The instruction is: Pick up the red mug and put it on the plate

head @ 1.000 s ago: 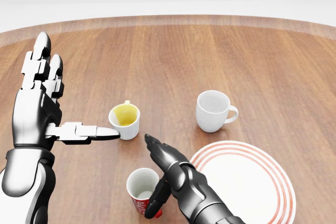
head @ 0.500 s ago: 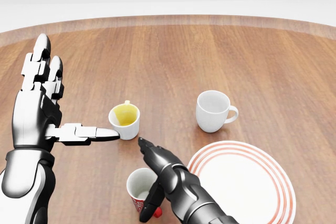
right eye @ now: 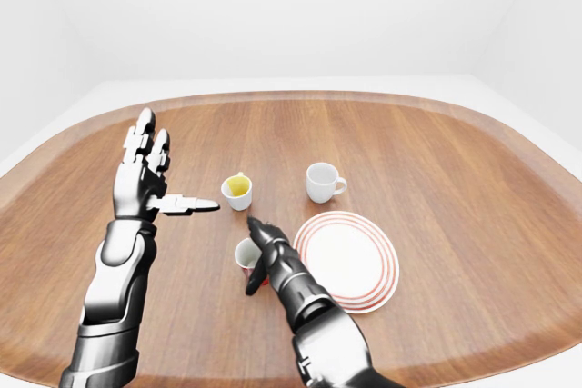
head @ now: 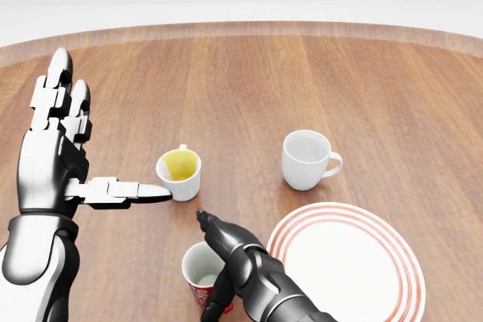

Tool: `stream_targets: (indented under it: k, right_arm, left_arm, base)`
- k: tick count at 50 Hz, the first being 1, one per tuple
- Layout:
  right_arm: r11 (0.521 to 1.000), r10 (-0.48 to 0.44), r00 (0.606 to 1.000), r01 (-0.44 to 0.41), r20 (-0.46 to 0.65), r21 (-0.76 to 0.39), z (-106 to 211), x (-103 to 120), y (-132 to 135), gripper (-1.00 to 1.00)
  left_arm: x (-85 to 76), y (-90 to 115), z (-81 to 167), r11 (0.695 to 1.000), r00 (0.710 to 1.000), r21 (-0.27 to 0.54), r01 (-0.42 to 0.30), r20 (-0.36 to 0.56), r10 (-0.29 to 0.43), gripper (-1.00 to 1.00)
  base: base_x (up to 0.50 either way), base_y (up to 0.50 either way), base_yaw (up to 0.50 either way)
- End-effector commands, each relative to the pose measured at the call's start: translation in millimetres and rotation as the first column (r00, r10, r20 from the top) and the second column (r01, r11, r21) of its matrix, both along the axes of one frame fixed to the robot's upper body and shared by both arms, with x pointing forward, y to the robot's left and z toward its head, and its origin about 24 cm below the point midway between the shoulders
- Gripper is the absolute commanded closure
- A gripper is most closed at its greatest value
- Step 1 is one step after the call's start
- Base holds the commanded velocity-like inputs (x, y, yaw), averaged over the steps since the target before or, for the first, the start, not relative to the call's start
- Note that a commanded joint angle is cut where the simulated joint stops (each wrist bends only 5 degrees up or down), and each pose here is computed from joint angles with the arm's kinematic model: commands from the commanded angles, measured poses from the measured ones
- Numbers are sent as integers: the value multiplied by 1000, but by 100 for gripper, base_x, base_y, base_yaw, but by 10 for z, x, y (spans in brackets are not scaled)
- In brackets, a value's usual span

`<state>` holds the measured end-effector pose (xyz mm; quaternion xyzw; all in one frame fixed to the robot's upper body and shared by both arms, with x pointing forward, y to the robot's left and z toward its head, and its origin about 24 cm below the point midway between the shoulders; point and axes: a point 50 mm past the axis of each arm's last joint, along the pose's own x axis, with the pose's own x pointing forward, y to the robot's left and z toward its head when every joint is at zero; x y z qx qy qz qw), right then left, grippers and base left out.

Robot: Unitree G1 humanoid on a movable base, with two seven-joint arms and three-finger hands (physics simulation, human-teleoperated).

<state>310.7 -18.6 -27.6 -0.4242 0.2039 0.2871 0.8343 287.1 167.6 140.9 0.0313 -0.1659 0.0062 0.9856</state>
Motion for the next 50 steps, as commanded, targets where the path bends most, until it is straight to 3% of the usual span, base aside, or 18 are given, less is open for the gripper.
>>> stream_targets:
  k: [1, 2, 3, 4, 22, 50]
  right_arm:
    - [1000, 8, 1000, -8, -2, -10, -21, -20, 9, -32]
    - [1000, 8, 1000, -8, 0, -11, -20, -19, 8, 45]
    - [1000, 8, 1000, -8, 0, -10, -20, -19, 7, 84]
    - [1000, 8, 1000, -8, 1, -11, -22, -20, 6, 100]
    - [1000, 10, 1000, -10, 3, -19, -35, -28, -6, 100]
    - [999, -1, 994, -3, 105, 41, 245, 159, -94, 100]
  left_arm:
    - [10, 0, -27, 1000, 1000, -2, 0, -12, 0, -100]
    - [13, 0, -32, 1000, 1000, -1, -1, -14, 1, -100]
    - [14, 0, -33, 1000, 1000, -1, 0, -15, 0, -100]
    - [14, 1, -33, 1000, 1000, -1, 0, -15, 0, -100]
    - [8, 4, -26, 1000, 1000, 0, -1, -12, 1, -100]
    - [13, 4, -38, 1000, 1000, 1, -2, -17, 2, -100]
  base:
    - [0, 0, 0]
    - [0, 0, 0]
    - [0, 0, 0]
    - [0, 0, 0]
    - [0, 0, 0]
    - [0, 0, 0]
